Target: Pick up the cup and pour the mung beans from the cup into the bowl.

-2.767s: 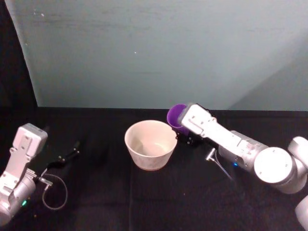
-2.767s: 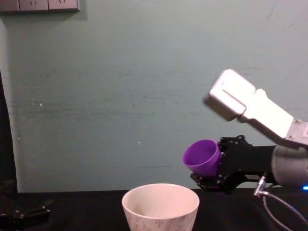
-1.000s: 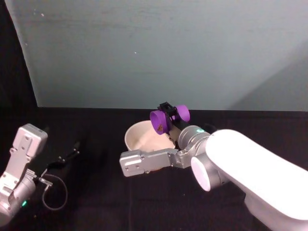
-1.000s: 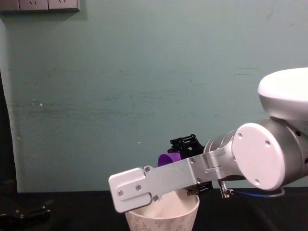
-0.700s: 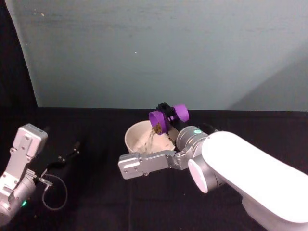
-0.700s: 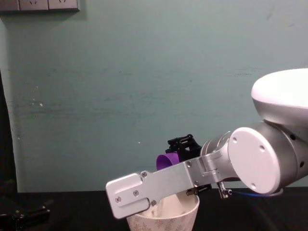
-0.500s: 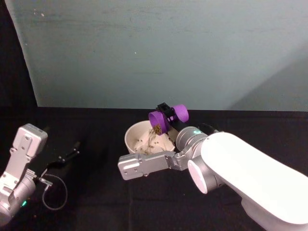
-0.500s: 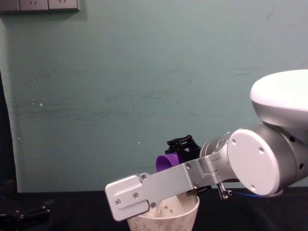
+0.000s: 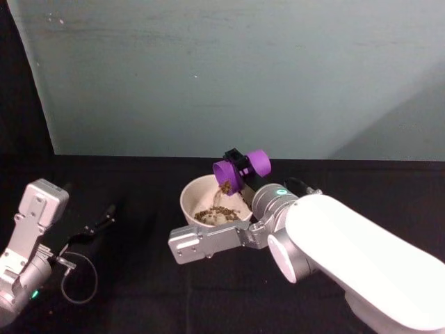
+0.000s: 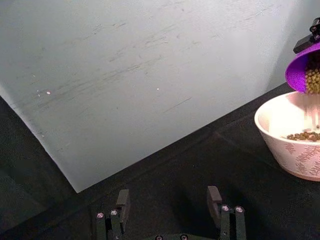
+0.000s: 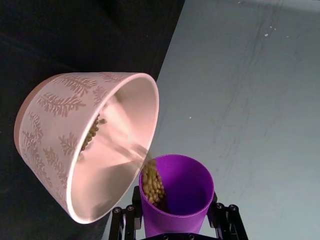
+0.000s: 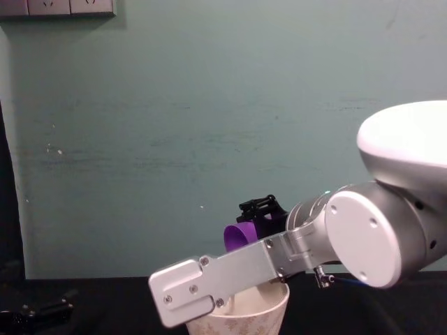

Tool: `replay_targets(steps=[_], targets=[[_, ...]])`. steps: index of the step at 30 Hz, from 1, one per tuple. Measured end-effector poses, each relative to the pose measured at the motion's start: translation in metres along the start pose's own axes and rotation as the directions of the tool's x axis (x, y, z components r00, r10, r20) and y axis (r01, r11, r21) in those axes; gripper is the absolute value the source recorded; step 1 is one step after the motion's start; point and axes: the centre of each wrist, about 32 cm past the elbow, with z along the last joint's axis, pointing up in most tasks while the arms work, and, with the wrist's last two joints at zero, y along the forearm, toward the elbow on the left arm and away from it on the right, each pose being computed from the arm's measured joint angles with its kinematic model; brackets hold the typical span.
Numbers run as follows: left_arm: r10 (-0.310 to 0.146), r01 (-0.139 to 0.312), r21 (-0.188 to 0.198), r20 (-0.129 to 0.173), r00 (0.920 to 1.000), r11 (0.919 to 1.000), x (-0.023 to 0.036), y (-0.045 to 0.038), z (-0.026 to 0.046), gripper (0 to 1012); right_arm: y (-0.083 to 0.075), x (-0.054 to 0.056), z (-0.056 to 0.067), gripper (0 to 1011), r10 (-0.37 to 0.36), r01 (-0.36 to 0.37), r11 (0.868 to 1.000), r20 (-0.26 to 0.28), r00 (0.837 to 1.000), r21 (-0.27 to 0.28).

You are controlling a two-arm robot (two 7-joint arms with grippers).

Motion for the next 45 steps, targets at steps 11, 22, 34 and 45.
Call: replay_targets(steps=[11, 22, 34, 45], targets=[[0.000, 0.000, 0.000, 0.000, 1.0000, 1.0000, 0.0000, 0.0000, 0.0000, 1011, 0.000, -0.003, 0.010, 731, 0.000, 0.001, 1.000, 0.070, 0.998, -0.014], [0.000, 0.000, 0.000, 0.000, 1.0000, 1.0000, 0.0000, 0.0000, 0.0000, 1011, 0.001, -0.010, 0.016, 731, 0.007, -0.004, 1.000, 0.109, 0.994, -0.024], [0.000, 0.000, 0.000, 0.000, 1.0000, 1.0000, 0.0000, 0.0000, 0.0000, 1011, -0.005, -0.008, 0.033, 731, -0.044, 0.084, 0.990, 0.324, 0.945, -0.111], [0.000, 0.000, 0.000, 0.000, 1.0000, 1.0000, 0.0000, 0.0000, 0.0000, 1011, -0.008, -0.012, 0.051, 731, -0.049, 0.173, 0.970, 0.556, 0.829, -0.172]])
